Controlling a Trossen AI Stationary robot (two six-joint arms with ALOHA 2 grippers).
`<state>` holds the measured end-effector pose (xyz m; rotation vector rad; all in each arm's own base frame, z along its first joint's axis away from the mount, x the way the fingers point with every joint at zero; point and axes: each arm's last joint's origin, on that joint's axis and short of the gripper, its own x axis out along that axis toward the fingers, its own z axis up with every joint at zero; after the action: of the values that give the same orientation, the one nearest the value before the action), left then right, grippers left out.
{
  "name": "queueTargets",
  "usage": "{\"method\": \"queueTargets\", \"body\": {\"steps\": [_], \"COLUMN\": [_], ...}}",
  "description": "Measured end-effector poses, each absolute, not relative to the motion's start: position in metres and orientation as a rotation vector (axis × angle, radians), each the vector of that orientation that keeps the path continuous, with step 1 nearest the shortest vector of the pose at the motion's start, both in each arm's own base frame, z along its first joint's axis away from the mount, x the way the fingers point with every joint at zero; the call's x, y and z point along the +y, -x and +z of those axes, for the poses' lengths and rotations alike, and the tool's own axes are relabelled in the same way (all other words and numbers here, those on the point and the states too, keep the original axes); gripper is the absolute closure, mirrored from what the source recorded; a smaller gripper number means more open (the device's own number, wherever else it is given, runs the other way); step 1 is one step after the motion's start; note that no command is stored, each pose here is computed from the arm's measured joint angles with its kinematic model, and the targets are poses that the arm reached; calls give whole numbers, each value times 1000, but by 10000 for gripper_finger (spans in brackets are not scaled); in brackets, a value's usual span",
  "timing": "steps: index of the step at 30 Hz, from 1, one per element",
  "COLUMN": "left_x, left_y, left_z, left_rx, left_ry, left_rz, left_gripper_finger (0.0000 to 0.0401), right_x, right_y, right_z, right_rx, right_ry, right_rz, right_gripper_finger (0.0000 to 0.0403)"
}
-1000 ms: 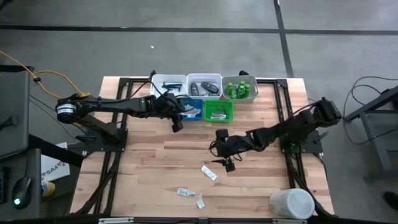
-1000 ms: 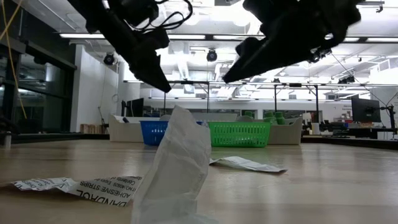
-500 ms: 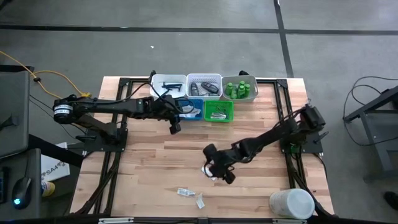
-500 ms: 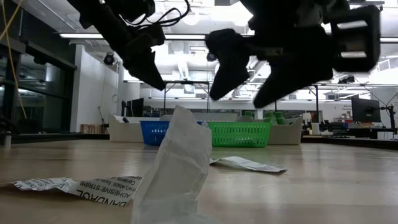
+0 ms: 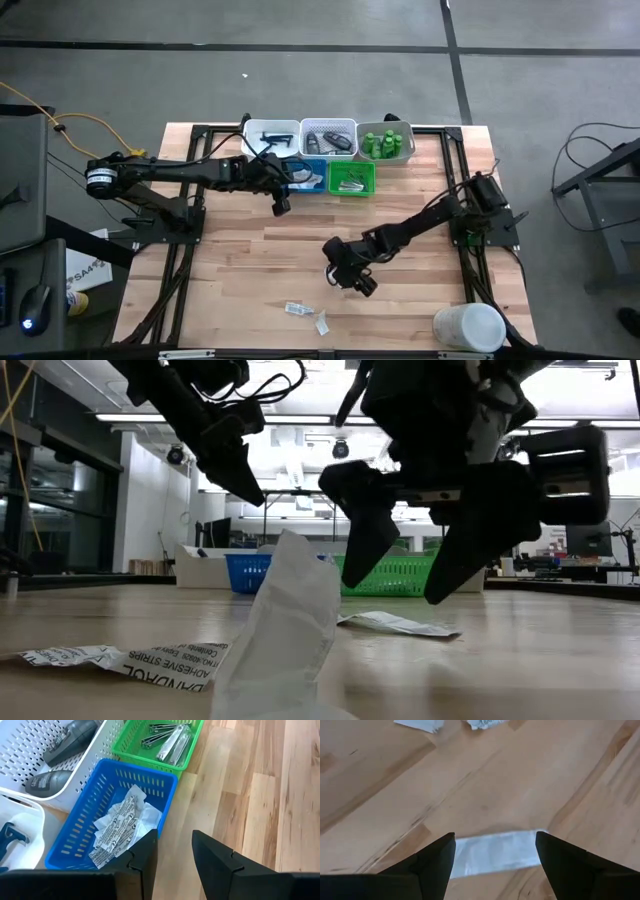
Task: Pick & Place Travel size toiletries
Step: Put the white bandage pad into the blue basket
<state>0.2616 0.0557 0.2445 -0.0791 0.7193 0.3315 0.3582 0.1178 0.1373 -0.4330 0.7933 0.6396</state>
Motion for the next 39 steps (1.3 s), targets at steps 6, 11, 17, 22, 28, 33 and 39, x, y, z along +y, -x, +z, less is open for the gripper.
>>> {"method": "queueTargets", "body": {"steps": [6, 11, 17, 22, 28, 33, 39], "left_x": [56, 56, 56, 56, 56, 55, 55], "left_y": [-262, -261, -261, -261, -261, -261, -261], "left_z": [245, 244, 244, 244, 244, 243, 243], "left_rx": [718, 726, 726, 725, 725, 728, 727], "left_ry": [79, 83, 84, 84, 84, 90, 103], "left_rz": [331, 332, 330, 331, 331, 329, 333], "left_gripper_finger": [281, 281, 281, 281, 281, 281, 281], "right_x": [107, 109, 107, 106, 108, 114, 118], "right_y": [-361, -363, -362, -359, -357, -355, -353], "right_z": [126, 117, 115, 113, 112, 112, 114], "right_rx": [839, 836, 872, 919, 941, 951, 939], "right_ry": [396, 415, 428, 411, 397, 407, 438], "right_rz": [658, 676, 639, 630, 625, 625, 612], "right_gripper_finger": [133, 133, 146, 207, 296, 356, 372]}}
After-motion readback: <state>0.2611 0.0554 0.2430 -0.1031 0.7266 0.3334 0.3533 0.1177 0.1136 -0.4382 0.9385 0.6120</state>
